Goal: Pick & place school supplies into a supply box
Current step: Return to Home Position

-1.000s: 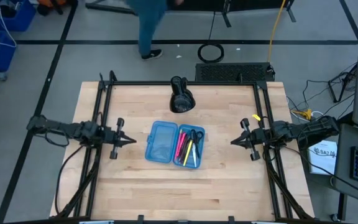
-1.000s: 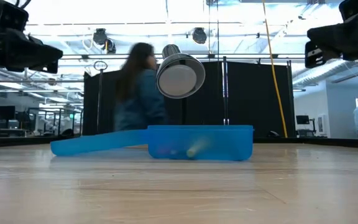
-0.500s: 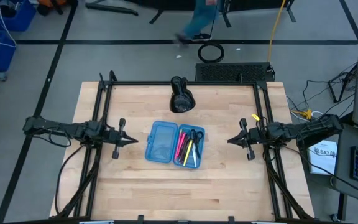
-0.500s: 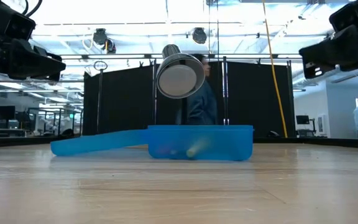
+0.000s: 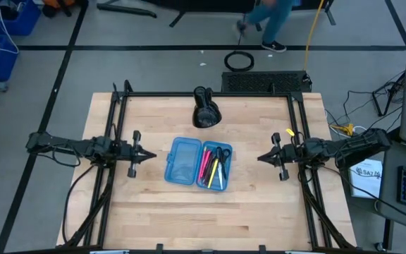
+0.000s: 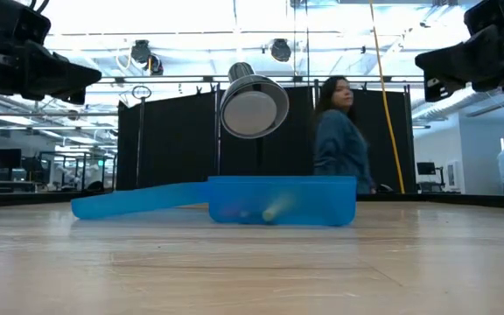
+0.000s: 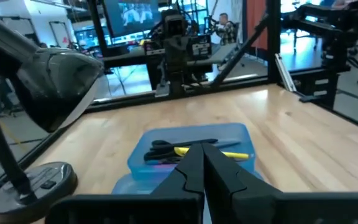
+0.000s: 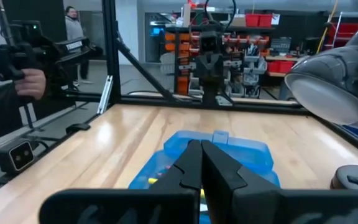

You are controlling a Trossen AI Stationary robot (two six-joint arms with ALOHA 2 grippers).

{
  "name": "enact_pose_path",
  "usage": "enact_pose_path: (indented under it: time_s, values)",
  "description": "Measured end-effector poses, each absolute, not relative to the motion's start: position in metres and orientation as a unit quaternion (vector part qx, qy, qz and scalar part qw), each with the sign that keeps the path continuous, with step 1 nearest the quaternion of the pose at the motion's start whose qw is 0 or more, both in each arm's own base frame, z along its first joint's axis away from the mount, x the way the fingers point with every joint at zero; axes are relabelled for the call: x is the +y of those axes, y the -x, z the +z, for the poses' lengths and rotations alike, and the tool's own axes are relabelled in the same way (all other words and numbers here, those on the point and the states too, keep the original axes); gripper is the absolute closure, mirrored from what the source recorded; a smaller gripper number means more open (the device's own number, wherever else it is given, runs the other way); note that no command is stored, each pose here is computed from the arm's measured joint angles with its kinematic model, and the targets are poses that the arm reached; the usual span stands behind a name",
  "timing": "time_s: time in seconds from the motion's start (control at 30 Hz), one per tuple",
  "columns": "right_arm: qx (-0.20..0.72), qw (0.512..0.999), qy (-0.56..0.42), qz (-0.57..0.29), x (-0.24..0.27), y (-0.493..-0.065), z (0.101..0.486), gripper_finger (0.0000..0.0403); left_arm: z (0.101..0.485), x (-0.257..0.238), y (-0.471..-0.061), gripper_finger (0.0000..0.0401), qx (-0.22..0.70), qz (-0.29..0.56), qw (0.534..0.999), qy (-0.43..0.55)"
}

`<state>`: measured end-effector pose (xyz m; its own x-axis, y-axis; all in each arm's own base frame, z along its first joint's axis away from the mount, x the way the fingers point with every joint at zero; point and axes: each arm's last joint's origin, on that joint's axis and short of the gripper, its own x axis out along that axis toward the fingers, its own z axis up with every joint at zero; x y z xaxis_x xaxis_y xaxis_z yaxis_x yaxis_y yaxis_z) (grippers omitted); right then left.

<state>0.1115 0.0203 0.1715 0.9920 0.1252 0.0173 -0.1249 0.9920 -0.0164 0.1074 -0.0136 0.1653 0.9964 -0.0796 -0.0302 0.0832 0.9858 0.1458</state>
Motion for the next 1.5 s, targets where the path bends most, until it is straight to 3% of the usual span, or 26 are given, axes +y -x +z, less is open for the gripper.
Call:
enact_pose_path:
  time_s: [0.43,0.7,1.5]
  values:
    - [-0.01,0.998,0.005,0.061,0.0202,-0.1115,0.1718,0.0403,0.1607,-0.0121,-0.1072,0.0389,0.039,-0.014,0.999,0.01]
    - [-0.01,0.998,0.005,0.061,0.0202,-0.1115,0.1717,0.0403,0.1607,-0.0121,-0.1072,0.036,0.039,-0.014,0.999,0.01]
    - [-0.01,0.998,0.005,0.06,0.0202,-0.1115,0.1717,0.0403,0.1612,-0.0121,-0.1072,0.0359,0.038,-0.014,0.999,0.011]
